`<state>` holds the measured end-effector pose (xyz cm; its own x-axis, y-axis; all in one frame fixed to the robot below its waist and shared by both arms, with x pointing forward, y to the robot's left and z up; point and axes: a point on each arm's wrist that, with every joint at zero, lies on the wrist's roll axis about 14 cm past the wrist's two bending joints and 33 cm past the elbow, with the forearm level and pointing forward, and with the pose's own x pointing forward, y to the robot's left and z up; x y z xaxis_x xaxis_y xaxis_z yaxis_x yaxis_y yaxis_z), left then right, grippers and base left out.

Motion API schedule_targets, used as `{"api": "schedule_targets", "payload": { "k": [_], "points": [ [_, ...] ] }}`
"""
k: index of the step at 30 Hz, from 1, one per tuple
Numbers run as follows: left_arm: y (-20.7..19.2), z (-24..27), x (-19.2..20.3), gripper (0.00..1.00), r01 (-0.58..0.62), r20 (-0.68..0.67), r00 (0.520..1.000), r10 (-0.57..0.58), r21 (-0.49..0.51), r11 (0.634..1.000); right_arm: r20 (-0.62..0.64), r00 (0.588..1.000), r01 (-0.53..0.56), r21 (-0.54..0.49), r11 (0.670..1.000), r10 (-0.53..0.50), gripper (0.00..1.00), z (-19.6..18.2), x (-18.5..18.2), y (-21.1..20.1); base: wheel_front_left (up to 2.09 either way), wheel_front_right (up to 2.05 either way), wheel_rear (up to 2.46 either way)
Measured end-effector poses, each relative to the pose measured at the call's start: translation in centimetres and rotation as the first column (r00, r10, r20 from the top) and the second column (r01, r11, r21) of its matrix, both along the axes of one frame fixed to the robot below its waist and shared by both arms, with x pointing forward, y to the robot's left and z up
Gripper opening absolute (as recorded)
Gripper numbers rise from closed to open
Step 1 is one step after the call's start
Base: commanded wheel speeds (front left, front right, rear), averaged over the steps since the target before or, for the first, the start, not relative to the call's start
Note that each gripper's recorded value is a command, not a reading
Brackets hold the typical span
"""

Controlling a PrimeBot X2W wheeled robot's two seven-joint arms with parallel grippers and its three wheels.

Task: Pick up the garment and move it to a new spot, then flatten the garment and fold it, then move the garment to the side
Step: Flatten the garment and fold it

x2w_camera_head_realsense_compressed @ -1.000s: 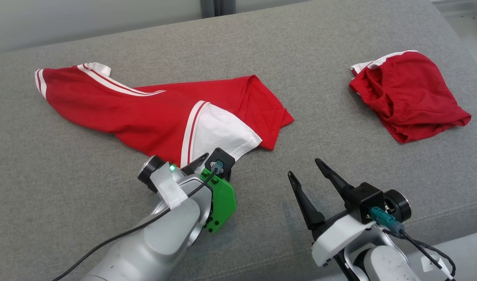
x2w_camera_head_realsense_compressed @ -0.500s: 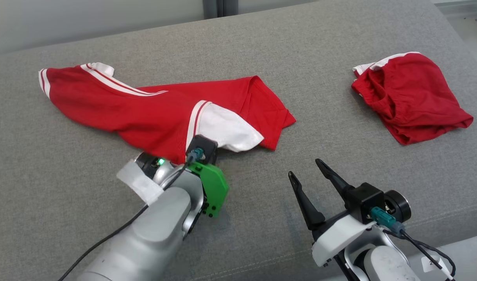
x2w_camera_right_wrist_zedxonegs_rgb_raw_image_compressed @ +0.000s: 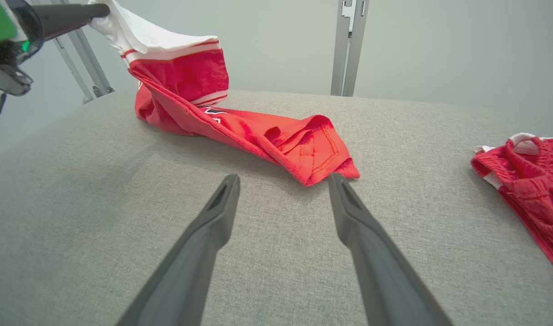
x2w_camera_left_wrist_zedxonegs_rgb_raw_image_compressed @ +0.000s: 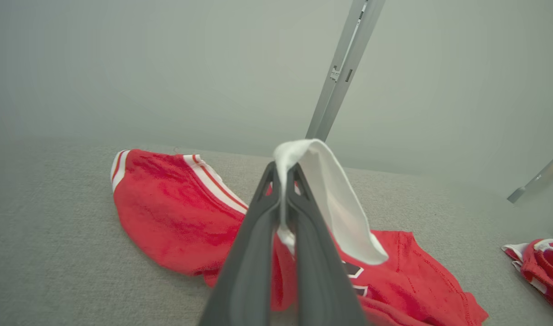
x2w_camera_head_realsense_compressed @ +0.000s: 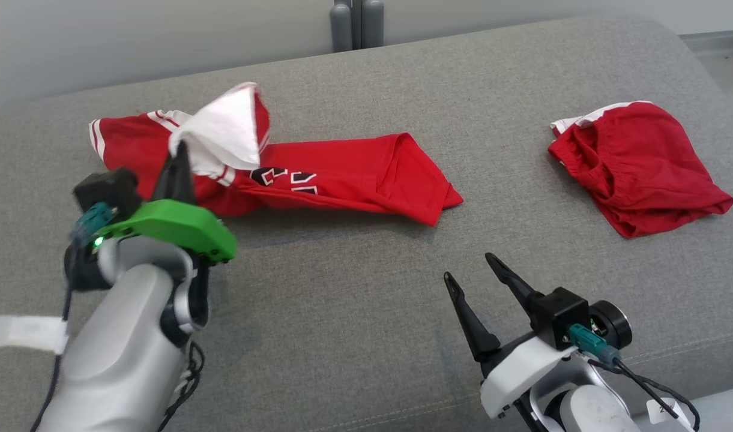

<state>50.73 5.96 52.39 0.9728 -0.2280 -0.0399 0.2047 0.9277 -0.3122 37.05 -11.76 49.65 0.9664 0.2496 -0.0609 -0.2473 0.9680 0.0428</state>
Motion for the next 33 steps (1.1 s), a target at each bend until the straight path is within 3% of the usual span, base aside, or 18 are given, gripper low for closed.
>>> {"api": "schedule_targets", "payload": {
  "k": [6, 14, 15, 16, 21, 26, 29, 33],
  "points": [
    [7.3, -3.5, -2.9, 0.00, -0.213, -0.110, 0.972, 0.209, -0.028, 0.977, 0.002, 1.000, -0.017, -0.003, 1.000, 0.017, 1.00, 0.2, -0.3, 0.6, 0.00, 0.00, 0.00],
    [10.0, -7.8, -7.0, 0.01, -0.341, -0.257, 0.914, 0.314, -0.066, 0.938, 0.006, 0.999, -0.043, -0.007, 0.999, 0.043, 1.00, 0.4, -0.1, 1.4, 0.00, 0.00, 0.00],
    [10.2, -8.3, -7.5, 0.24, -0.357, -0.272, 0.905, 0.327, -0.068, 0.932, 0.004, 0.999, -0.044, -0.008, 0.999, 0.044, 1.00, 0.4, -0.1, 1.4, 0.00, 0.00, 0.00],
    [10.6, -8.9, -7.9, 1.00, -0.374, -0.290, 0.894, 0.341, -0.065, 0.925, 0.005, 0.999, -0.045, -0.008, 0.999, 0.045, 1.00, 0.4, -0.1, 1.5, 0.00, 0.00, 0.00],
    [12.6, -10.8, -9.4, 1.00, -0.491, -0.371, 0.827, 0.423, -0.108, 0.865, 0.008, 0.999, -0.049, -0.008, 0.999, 0.049, 1.00, 0.5, -0.1, 1.6, 0.00, 0.00, 0.00],
    [14.4, -11.7, -10.9, 1.00, -0.639, -0.460, 0.745, 0.484, -0.281, 0.716, 0.013, 0.999, -0.051, -0.011, 0.999, 0.051, 1.00, 0.7, -0.2, 1.6, 0.00, 0.00, 0.00],
    [15.1, -12.6, -12.2, 1.00, -0.654, -0.469, 0.729, 0.498, -0.265, 0.708, 0.014, 0.998, -0.055, -0.019, 0.998, 0.055, 1.00, 0.8, -0.2, 1.8, 0.00, 0.00, 0.00],
    [15.0, -12.9, -13.4, 1.00, -0.629, -0.445, 0.745, 0.498, -0.220, 0.745, -0.007, 0.997, -0.079, -0.049, 0.996, 0.079, 1.00, 0.4, -0.2, 2.4, 0.00, 0.00, 0.00]
  ]
}}
